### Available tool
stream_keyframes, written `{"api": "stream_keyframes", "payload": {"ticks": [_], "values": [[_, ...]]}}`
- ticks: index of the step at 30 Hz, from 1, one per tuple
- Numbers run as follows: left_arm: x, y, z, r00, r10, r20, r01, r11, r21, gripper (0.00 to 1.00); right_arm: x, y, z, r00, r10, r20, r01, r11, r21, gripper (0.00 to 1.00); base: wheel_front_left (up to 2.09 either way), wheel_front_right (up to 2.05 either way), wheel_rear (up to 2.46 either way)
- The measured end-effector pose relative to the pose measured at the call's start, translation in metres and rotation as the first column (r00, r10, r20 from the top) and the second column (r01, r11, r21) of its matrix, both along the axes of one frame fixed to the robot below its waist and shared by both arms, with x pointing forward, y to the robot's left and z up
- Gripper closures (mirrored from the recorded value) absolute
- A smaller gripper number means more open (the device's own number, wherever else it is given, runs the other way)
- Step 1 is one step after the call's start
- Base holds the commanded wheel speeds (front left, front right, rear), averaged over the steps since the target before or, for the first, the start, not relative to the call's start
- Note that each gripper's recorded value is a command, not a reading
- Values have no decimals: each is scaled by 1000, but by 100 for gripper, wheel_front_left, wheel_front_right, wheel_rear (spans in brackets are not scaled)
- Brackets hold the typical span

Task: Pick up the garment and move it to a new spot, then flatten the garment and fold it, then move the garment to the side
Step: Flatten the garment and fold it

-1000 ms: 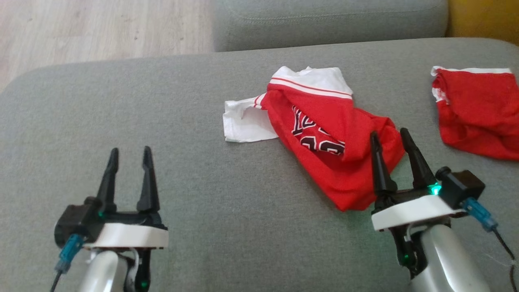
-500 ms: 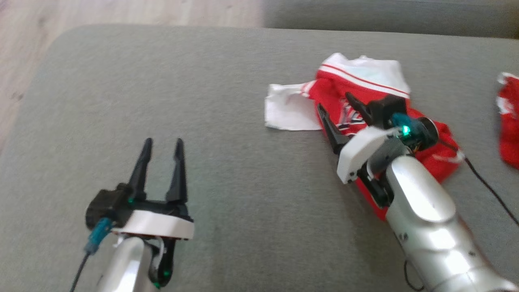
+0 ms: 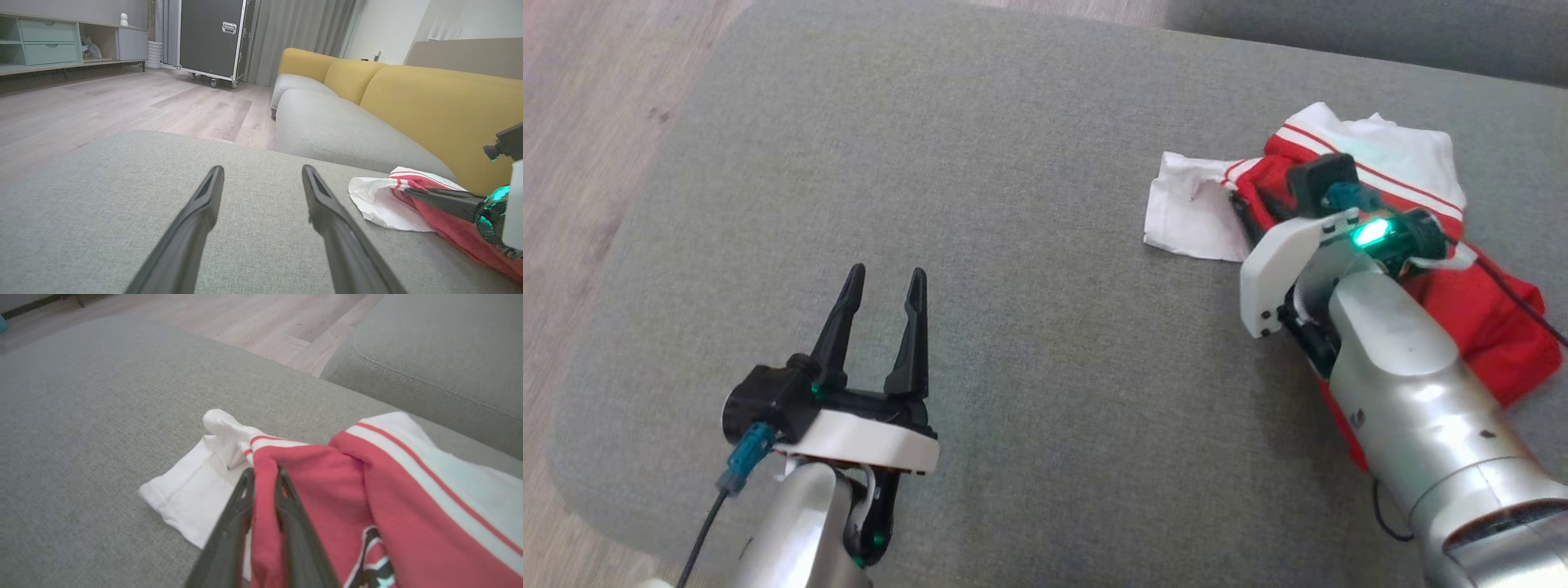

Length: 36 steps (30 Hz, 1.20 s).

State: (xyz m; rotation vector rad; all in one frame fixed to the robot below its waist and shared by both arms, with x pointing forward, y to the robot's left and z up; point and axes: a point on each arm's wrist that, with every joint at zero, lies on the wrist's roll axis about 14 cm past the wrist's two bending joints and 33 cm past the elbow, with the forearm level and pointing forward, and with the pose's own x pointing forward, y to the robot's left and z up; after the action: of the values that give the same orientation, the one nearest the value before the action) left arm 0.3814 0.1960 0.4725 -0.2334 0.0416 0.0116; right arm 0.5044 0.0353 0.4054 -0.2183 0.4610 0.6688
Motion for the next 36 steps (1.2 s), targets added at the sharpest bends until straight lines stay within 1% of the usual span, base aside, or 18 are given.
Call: {"api": "stream_keyframes", "payload": {"ticks": [3, 5, 9, 13, 14, 16, 19, 20, 23, 24, 25, 28, 30, 33, 36], "values": [[2, -2, 3, 1000, -6, 11, 6, 1000, -3, 0, -7, 4, 5, 999, 25, 34, -26, 999, 23, 100, 0, 0, 0], [3, -4, 6, 1000, -11, 21, 11, 1000, -6, 0, -14, 15, 17, 997, 52, 62, -57, 995, 83, 100, 0, 0, 0], [8, -7, 12, 999, -20, 42, 21, 1000, -14, 0, -37, 39, 39, 987, 120, 108, -138, 974, 181, 100, 0, 0, 0], [14, -15, 21, 997, -38, 73, 40, 999, -23, 0, -50, 46, 61, 977, 144, 158, -180, 953, 244, 100, 0, 0, 0], [14, -17, 25, 995, -45, 86, 47, 999, -19, 0, -59, 48, 68, 971, 163, 172, -204, 946, 253, 100, 0, 0, 0], [13, -21, 27, 994, -54, 92, 56, 998, -21, 0, -72, 50, 69, 965, 196, 174, -236, 938, 253, 100, 0, 0, 0], [10, -22, 27, 994, -56, 95, 58, 998, -20, 0, -102, 47, 55, 955, 264, 137, -289, 932, 220, 100, 0, 0, 0], [10, -22, 27, 994, -56, 95, 58, 998, -20, 0, -102, 47, 55, 955, 264, 137, -289, 932, 220, 100, 0, 0, 0], [7, -28, 29, 992, -71, 100, 73, 997, -16, 0, -132, 34, 31, 946, 319, 61, -324, 932, 160, 100, 0, 0, 0], [7, -30, 29, 992, -77, 102, 79, 997, -13, 0, -141, 27, 20, 945, 326, 21, -326, 936, 134, 87, 0, 0, 0], [7, -31, 30, 991, -80, 104, 82, 997, -14, 0, -149, 20, 10, 942, 336, -7, -334, 937, 102, 0, 0, 0, 0], [7, -34, 32, 989, -93, 113, 95, 995, -14, 0, -161, 2, -6, 942, 331, -59, -329, 943, 43, 0, 0, 0, 0], [7, -38, 34, 988, -104, 118, 106, 994, -9, 0, -161, -6, -6, 949, 309, -67, -306, 951, 43, 0, 0, 0, 0], [9, -43, 37, 985, -117, 128, 120, 993, -10, 0, -156, -12, 3, 962, 267, -53, -263, 962, 77, 0, 0, 0, 0], [11, -49, 40, 981, -134, 137, 136, 991, -10, 0, -137, -23, 26, 984, 176, 2, -174, 971, 164, 0, 0, 0, 0]]}}
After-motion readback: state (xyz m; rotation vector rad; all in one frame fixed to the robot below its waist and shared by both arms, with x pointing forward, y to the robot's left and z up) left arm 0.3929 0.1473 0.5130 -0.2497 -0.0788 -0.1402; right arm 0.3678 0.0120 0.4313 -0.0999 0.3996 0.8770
